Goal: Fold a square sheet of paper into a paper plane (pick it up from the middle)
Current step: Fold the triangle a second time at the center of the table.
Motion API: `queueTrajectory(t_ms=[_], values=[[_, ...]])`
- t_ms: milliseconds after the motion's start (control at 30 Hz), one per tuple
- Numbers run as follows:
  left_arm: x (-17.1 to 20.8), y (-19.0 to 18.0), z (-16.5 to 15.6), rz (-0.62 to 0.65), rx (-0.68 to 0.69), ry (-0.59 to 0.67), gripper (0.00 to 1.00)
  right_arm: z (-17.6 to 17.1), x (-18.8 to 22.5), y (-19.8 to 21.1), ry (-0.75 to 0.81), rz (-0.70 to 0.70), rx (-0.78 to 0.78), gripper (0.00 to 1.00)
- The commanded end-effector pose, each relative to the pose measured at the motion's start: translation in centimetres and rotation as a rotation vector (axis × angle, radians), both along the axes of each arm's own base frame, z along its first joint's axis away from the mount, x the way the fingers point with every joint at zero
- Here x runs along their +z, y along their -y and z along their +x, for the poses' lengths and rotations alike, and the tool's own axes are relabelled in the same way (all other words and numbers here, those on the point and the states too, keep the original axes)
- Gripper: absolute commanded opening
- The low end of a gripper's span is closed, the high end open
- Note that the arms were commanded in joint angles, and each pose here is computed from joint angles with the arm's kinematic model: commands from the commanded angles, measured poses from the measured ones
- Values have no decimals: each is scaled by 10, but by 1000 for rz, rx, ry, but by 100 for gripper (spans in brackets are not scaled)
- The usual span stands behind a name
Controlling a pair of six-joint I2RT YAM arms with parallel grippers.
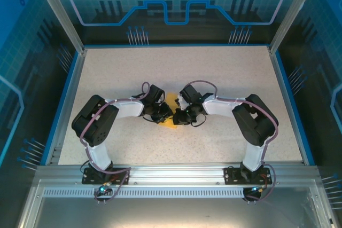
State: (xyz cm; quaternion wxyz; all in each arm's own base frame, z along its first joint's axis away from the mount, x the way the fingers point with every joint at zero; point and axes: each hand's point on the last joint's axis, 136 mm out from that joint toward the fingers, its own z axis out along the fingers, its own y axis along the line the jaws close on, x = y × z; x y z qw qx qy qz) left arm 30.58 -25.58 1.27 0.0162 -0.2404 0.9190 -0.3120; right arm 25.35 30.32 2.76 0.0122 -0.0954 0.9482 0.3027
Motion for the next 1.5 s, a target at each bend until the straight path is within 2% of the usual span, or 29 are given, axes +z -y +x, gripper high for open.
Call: queueTrajectory(t_ms=[0,333,500,700,867,1067,1467], values=[[-26,-25,-25,112,48,-100,18,-2,-6,2,-14,2,0,13],[-25,-24,-27,92,66,-103,18,-12,-24,0,-78,14,25,13],[-18,-21,-23,70,71,-86,18,-16,-37,9,-101,-46,22,12],[16,2,-3,-65,46,17,20,-18,-41,16,-103,-83,32,12],[25,7,1,-102,41,47,20,-18,-41,15,-99,-84,37,12],[12,4,1,-72,47,30,20,-18,-41,17,-101,-92,36,12],[-18,-28,4,115,84,13,17,-18,-39,18,-97,-95,39,12]])
